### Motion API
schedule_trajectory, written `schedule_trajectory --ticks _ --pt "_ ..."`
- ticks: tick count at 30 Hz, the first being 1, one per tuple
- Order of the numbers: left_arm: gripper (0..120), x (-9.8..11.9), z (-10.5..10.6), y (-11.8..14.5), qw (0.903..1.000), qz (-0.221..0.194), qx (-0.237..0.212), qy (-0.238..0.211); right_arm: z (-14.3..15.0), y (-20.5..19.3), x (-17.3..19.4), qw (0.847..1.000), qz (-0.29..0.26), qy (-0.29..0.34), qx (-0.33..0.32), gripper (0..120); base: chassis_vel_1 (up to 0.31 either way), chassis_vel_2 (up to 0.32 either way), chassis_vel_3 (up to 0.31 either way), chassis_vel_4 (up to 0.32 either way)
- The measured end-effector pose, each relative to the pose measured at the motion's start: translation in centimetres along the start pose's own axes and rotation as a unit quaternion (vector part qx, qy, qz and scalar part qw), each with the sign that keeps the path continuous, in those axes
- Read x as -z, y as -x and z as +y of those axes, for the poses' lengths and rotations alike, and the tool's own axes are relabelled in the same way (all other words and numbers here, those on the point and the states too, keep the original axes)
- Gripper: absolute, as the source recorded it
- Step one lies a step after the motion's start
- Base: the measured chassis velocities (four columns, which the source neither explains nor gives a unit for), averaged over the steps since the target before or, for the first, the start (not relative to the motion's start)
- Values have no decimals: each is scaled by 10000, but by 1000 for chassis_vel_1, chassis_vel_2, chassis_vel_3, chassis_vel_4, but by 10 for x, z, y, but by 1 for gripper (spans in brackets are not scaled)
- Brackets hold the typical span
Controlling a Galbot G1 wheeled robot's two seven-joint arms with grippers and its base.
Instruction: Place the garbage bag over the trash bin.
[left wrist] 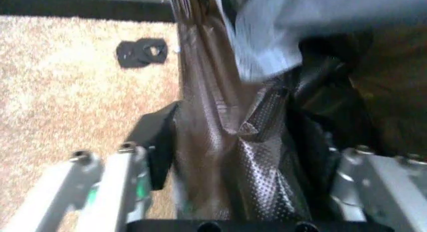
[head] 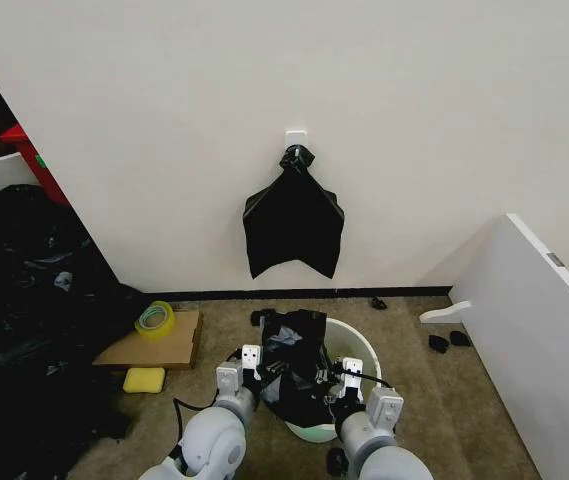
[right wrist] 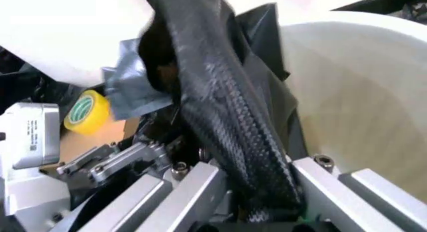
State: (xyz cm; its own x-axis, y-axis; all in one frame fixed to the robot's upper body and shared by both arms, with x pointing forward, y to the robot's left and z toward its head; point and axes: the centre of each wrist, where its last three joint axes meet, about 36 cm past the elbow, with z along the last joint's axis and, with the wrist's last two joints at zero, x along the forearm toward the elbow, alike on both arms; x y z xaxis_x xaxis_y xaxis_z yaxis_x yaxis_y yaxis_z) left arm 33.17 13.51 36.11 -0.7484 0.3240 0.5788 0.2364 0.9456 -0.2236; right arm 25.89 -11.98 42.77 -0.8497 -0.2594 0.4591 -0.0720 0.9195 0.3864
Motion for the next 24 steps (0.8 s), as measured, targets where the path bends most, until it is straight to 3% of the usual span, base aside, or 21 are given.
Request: schedule_trajectory --ticks 8,13,20,24 --pt "21 8 11 -4 9994 282 113 171 -2 2 -1 9998 -105 -157 24 0 0 0 0 0" --pt "10 11 20 -1 9995 230 199 72 -3 3 0 9995 -209 -213 72 0 0 0 0 0" --pt "3 26 40 -9 9994 -210 263 27 -26 19 -9 9929 -853 -823 68 0 0 0 0 0" --pt "3 19 51 -20 9917 -994 242 783 -42 32 -5 9818 -1530 -1094 270 0 0 0 0 0"
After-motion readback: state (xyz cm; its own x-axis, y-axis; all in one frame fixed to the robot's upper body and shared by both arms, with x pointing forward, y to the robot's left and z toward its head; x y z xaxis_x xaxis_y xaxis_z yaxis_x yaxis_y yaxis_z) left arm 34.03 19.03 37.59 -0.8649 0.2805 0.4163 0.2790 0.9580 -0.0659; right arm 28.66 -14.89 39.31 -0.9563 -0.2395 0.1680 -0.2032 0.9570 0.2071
